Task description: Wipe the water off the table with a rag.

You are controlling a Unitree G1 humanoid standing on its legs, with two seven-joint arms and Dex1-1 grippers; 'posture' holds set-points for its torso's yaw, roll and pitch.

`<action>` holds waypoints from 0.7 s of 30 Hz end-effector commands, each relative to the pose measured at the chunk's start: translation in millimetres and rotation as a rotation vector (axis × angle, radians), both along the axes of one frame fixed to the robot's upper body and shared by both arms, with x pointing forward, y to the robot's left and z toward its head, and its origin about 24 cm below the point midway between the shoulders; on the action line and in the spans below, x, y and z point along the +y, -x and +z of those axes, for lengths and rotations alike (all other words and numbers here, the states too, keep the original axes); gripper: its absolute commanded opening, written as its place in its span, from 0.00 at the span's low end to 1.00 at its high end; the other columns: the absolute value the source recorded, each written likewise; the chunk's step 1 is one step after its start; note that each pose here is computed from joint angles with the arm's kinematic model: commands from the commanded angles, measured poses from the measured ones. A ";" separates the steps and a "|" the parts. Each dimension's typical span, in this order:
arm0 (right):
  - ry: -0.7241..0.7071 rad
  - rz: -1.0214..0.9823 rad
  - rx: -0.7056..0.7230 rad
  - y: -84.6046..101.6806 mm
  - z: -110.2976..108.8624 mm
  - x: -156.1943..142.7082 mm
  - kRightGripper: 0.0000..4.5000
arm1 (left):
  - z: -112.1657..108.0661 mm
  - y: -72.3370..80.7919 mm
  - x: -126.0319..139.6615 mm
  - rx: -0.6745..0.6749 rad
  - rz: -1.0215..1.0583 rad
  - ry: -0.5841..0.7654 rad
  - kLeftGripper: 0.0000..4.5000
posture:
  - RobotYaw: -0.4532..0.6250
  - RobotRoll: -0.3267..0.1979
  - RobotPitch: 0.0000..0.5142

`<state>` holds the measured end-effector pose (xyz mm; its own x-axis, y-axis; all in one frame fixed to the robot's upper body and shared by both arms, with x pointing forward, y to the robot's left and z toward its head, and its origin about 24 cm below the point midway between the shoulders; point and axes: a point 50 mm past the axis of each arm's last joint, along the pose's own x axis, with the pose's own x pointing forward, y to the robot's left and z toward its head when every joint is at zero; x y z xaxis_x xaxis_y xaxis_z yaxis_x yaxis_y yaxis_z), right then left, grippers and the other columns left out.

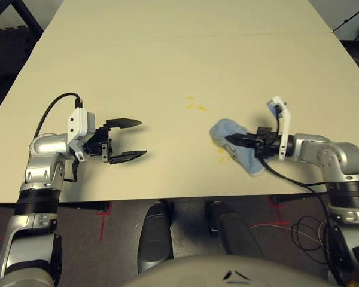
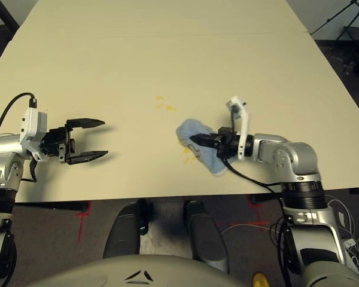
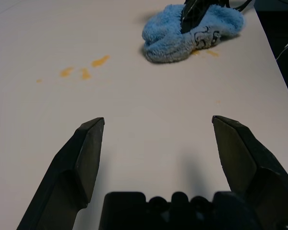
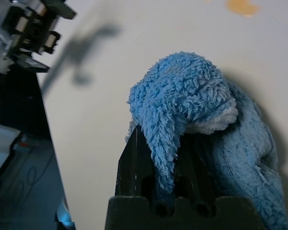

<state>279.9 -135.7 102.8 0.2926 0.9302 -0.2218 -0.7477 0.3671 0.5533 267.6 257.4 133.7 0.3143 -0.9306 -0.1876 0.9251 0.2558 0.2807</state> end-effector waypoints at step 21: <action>0.118 0.041 0.050 4.3 -13.3 -9.0 0.02 | -4.5 0.2 -2.7 0.007 -0.010 -0.009 1.00 | 0.57 0.62 0.45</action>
